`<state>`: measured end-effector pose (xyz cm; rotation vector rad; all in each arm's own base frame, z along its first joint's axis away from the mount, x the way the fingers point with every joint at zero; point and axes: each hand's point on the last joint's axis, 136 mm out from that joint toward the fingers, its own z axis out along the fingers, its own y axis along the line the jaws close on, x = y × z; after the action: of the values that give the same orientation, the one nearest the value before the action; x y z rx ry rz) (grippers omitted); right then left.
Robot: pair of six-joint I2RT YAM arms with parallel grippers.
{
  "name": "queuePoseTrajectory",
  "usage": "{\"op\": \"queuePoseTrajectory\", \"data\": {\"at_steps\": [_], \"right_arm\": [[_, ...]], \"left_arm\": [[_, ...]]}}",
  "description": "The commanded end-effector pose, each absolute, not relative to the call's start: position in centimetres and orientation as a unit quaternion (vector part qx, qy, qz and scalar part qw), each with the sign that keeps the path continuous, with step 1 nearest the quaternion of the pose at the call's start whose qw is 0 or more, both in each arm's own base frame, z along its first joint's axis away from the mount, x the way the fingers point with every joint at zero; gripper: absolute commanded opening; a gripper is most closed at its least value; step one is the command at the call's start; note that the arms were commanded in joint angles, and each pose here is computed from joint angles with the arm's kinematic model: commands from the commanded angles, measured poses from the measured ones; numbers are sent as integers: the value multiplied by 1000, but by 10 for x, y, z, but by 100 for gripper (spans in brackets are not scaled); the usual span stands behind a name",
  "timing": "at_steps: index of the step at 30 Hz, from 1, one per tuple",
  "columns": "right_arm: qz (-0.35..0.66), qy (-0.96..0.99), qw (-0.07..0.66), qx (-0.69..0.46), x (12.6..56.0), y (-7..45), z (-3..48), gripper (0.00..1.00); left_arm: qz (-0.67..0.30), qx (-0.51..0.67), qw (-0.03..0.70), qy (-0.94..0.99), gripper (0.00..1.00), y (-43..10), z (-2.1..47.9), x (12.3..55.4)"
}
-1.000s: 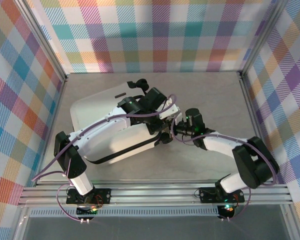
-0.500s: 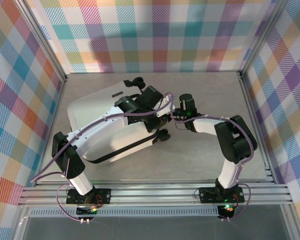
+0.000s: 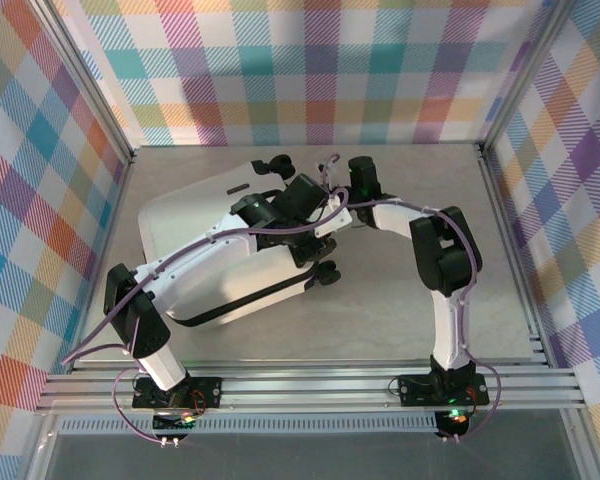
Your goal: Pack the luggage
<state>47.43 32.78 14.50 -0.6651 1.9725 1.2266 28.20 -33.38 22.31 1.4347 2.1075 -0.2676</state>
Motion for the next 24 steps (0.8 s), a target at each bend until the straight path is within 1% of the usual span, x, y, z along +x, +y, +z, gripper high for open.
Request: {"op": "queuePoseTrajectory", "data": {"at_steps": [1,7,12,18,24], "right_arm": [[393,808,419,-128,565,257,150,0],[381,821,419,-76,604,251,147,0],[365,831,420,-15,621,217,141,0],[339,842,418,46,618,160,124,0],[315,849,412,100,601,107,104,0]], "left_arm": [[-199,549,287,759,0,-345,267,239],[-199,555,282,757,0,-345,264,237],[-193,560,286,753,0,-342,265,236],[-169,555,293,760,0,-332,259,240],[-149,546,296,769,0,-323,249,243]]}}
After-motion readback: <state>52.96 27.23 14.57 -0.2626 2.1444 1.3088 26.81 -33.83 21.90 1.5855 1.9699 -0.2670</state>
